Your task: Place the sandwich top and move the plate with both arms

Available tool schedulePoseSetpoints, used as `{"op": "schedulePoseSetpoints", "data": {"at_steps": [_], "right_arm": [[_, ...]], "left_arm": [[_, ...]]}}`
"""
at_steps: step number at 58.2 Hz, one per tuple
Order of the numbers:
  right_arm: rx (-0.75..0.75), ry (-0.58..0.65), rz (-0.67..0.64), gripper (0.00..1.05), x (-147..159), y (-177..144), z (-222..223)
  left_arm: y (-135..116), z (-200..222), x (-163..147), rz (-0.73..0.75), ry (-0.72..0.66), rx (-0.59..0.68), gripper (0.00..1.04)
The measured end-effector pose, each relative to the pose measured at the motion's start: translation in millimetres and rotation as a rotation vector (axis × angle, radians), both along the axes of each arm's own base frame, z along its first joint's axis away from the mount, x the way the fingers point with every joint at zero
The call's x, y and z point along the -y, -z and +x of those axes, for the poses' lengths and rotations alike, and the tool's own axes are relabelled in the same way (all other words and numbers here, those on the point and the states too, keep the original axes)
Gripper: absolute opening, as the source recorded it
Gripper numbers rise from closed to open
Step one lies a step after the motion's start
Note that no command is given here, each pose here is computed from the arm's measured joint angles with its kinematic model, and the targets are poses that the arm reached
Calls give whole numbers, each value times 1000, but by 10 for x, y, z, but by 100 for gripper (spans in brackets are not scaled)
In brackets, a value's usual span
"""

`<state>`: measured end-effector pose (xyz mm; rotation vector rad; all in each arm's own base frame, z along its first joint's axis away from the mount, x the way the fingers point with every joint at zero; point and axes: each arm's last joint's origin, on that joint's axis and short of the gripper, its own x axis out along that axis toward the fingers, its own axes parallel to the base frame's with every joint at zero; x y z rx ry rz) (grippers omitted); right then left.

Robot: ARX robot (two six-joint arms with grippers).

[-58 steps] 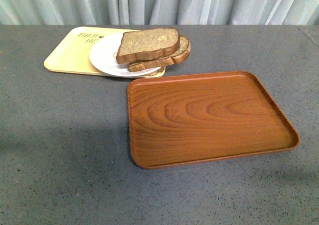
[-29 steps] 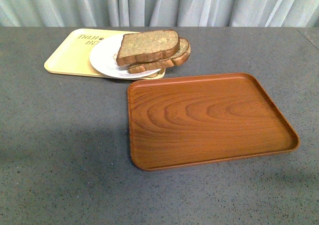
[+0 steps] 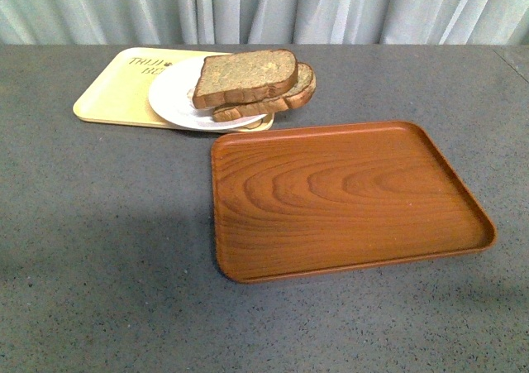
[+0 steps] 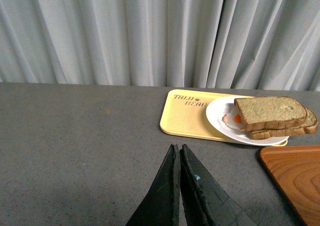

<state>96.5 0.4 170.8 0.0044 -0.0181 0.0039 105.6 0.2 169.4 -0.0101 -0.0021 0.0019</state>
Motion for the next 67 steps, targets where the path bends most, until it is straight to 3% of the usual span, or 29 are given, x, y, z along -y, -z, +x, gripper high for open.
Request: {"op": "schedulePoseSetpoints", "data": {"at_steps": [18,40,48,67], "right_arm": [[0,0,0,96,0,0,0],[0,0,0,96,0,0,0],[0,0,0,96,0,0,0],[0,0,0,96,0,0,0]], "left_arm": [[21,-78,1,0,1,-3,2],[21,-78,1,0,0,-3,65],[21,-78,1,0,1,-3,97],[21,-78,1,2,1,-3,96]]}}
